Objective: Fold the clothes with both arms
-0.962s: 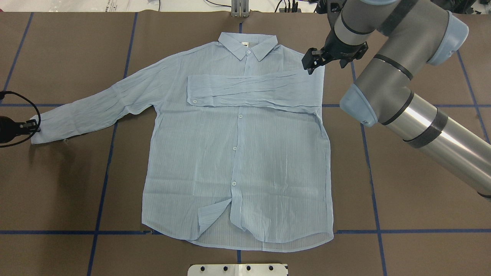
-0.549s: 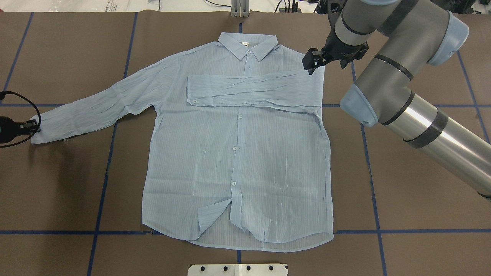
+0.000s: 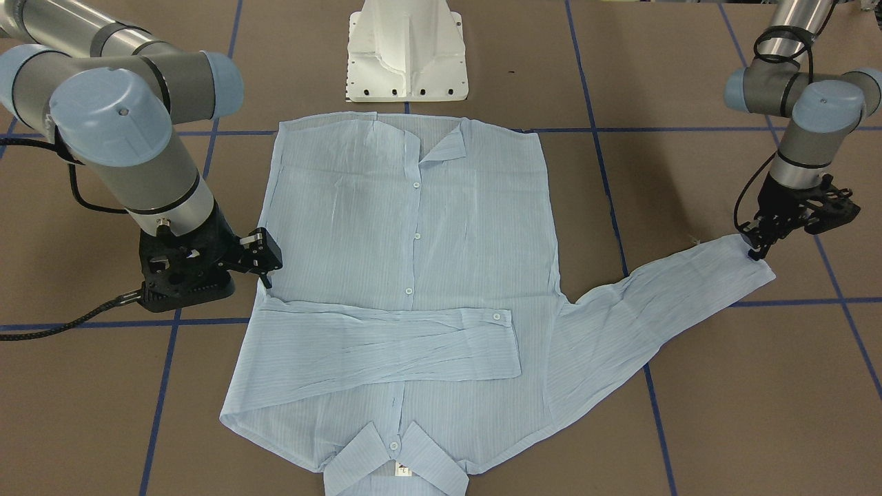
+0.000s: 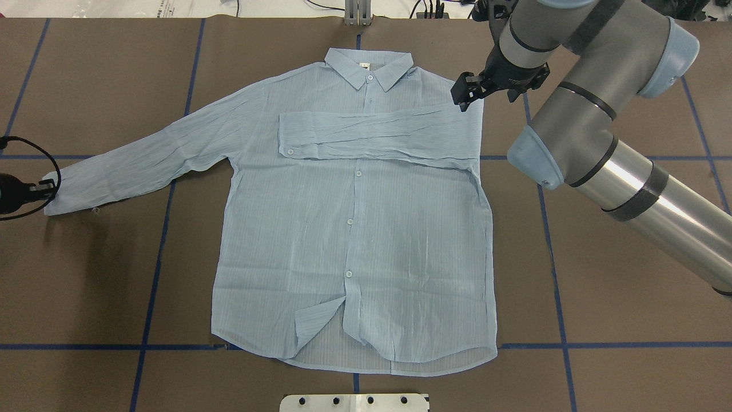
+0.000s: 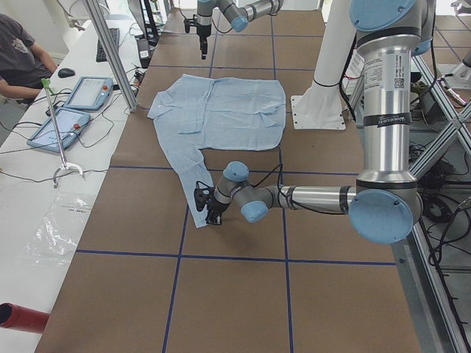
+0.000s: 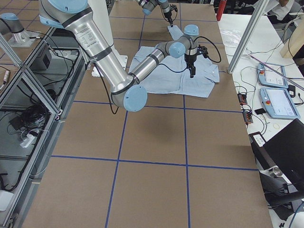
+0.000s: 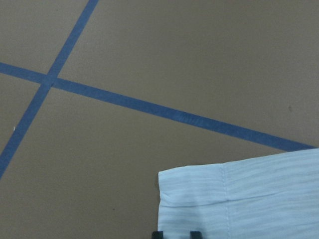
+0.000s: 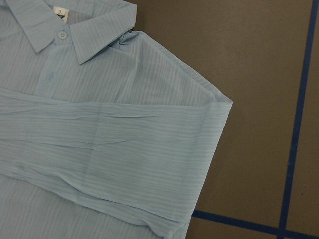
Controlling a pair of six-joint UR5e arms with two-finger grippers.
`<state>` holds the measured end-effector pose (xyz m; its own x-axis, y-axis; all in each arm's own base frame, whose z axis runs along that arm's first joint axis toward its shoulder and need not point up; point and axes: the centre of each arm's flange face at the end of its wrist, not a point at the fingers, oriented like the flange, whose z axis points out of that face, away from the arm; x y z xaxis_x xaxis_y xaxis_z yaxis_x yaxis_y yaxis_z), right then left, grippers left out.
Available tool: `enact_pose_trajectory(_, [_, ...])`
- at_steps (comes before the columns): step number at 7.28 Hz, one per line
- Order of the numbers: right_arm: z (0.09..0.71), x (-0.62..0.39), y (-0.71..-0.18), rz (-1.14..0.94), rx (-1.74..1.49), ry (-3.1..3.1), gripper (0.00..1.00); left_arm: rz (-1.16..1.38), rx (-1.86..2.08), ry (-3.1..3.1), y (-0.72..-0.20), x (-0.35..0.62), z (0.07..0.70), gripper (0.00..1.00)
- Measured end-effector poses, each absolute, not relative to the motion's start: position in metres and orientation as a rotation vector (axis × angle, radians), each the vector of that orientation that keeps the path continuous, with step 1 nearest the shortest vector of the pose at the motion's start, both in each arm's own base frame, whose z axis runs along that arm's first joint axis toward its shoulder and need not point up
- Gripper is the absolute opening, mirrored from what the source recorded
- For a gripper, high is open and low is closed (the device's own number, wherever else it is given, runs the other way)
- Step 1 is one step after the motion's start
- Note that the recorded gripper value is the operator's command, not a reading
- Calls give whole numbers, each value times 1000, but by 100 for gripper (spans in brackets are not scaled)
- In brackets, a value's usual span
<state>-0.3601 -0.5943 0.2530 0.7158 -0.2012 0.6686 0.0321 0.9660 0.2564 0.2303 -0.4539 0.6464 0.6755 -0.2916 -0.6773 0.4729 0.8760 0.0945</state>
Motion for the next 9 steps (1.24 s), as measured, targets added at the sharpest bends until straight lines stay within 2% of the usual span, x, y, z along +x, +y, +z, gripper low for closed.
enact_pose_trajectory(2, [256, -359, -594, -131, 232, -763, 100, -433, 279, 717, -454, 231, 640, 0])
enact_pose_trajectory(4, [257, -356, -591, -133, 233, -767, 100, -433, 279, 721, -460, 233, 591, 0])
enact_pose_trajectory(6, [269, -338, -581, -125, 221, -772, 100, -444, 274, 725, -486, 252, 475, 0])
enact_pose_trajectory(9, [311, -303, -561, -116, 199, -754, 100, -504, 233, 802, -554, 317, 306, 0])
